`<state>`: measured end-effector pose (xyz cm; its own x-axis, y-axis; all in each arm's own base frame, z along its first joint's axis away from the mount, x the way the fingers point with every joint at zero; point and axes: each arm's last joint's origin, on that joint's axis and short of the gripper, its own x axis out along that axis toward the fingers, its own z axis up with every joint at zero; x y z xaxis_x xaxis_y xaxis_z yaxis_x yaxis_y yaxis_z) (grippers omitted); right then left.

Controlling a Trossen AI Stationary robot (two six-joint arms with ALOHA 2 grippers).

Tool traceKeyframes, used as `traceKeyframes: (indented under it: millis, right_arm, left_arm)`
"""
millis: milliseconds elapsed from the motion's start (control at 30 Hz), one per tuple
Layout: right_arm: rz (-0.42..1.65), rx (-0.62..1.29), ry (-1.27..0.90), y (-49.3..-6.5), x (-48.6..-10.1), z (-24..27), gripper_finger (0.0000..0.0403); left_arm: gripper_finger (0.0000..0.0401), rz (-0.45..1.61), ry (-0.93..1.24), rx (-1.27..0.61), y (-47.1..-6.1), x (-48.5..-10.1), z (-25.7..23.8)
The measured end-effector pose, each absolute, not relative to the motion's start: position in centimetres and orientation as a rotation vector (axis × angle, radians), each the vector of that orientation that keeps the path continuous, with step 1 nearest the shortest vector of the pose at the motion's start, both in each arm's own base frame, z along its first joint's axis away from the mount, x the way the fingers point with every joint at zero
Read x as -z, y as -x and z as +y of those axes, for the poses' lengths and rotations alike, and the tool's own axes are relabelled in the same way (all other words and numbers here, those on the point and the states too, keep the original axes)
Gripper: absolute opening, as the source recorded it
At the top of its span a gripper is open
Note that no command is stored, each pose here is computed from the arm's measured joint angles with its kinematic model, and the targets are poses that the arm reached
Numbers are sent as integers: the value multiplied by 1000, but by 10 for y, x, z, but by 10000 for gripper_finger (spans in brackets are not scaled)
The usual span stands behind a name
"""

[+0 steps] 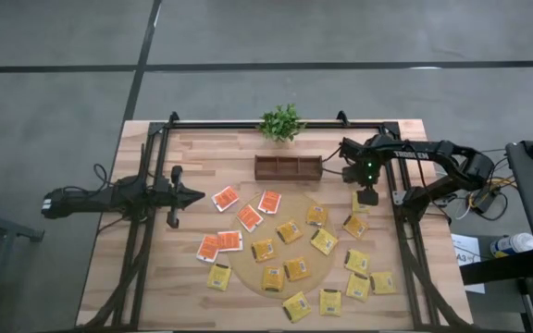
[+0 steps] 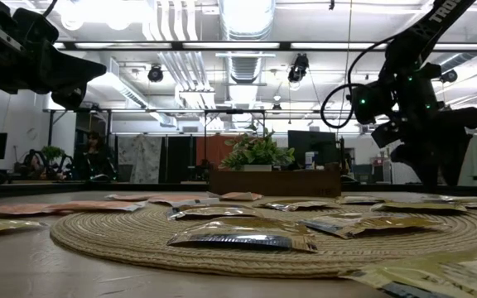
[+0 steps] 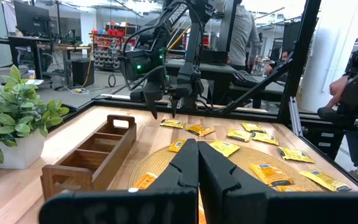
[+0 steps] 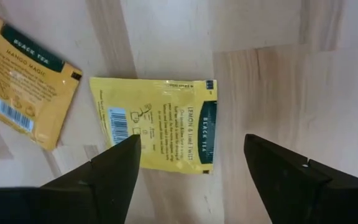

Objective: Pick & Place Tea
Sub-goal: Put the yellow tea bag into the right section of the wooden organizer

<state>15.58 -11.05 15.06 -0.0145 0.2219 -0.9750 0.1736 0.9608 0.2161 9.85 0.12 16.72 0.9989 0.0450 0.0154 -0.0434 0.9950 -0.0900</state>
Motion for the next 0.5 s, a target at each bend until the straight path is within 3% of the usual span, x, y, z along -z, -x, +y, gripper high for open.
traceKeyframes:
  millis: [500]
  right_arm:
    - [1527,-73,-335,-155,-141,-108,275]
  left_arm:
    - [0,-17,90,-45,-99,-167,1]
